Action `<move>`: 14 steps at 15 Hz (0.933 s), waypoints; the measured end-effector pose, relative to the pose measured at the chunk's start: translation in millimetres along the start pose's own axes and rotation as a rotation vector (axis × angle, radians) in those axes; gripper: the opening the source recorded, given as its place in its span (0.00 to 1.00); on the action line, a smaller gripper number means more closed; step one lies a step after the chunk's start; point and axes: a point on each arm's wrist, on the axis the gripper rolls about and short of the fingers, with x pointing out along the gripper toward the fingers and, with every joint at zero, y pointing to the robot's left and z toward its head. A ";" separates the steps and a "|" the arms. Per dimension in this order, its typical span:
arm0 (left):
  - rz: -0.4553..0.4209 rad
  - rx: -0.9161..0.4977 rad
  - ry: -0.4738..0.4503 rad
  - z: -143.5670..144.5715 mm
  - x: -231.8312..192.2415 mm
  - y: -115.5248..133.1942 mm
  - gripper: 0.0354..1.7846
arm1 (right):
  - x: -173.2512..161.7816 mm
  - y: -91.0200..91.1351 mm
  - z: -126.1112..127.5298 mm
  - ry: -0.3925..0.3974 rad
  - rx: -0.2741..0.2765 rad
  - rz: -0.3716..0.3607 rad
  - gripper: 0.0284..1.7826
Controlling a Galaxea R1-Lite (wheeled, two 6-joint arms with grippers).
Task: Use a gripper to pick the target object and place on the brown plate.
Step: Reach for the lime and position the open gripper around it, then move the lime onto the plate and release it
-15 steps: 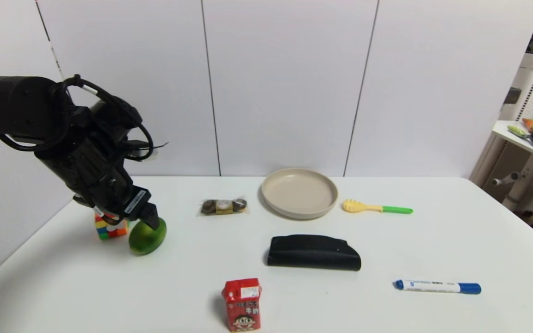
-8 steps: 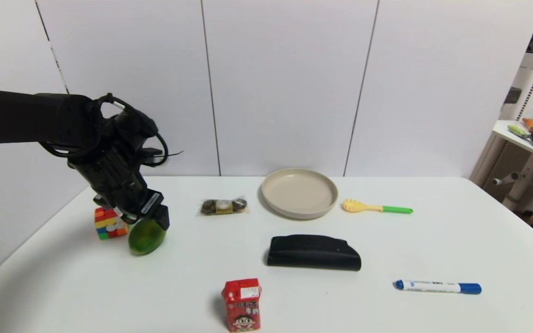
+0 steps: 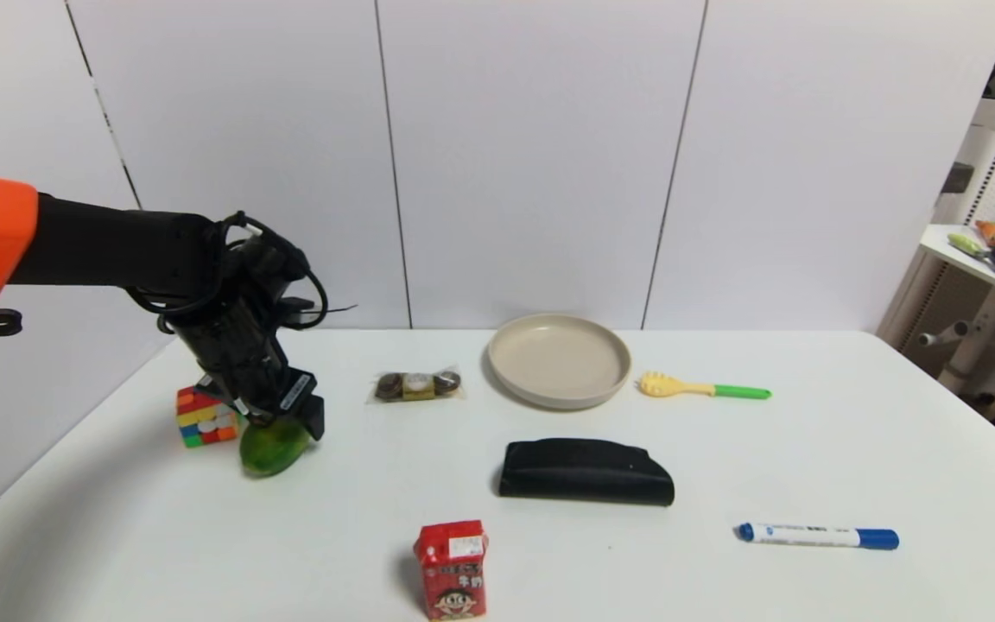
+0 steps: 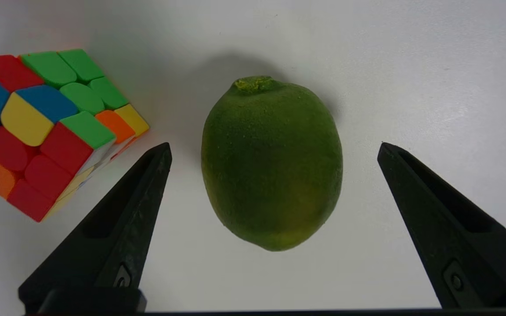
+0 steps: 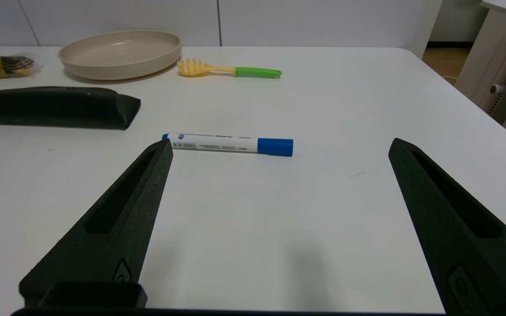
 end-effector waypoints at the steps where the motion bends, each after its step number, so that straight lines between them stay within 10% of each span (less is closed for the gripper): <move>1: 0.001 -0.004 0.011 0.0 4.2 1.7 0.94 | 0.0 0.0 0.0 0.000 0.000 0.000 0.95; 4: -0.001 -0.007 0.037 -0.2 13.8 2.7 0.94 | 0.0 0.0 0.0 0.000 0.000 0.000 0.95; 8: -0.005 -0.004 0.058 -2.0 19.5 2.5 0.62 | 0.0 0.0 0.0 0.000 0.000 0.000 0.95; 14: -0.004 0.006 0.004 -1.9 -0.3 0.1 0.59 | 0.0 0.0 0.0 0.000 0.000 0.000 0.95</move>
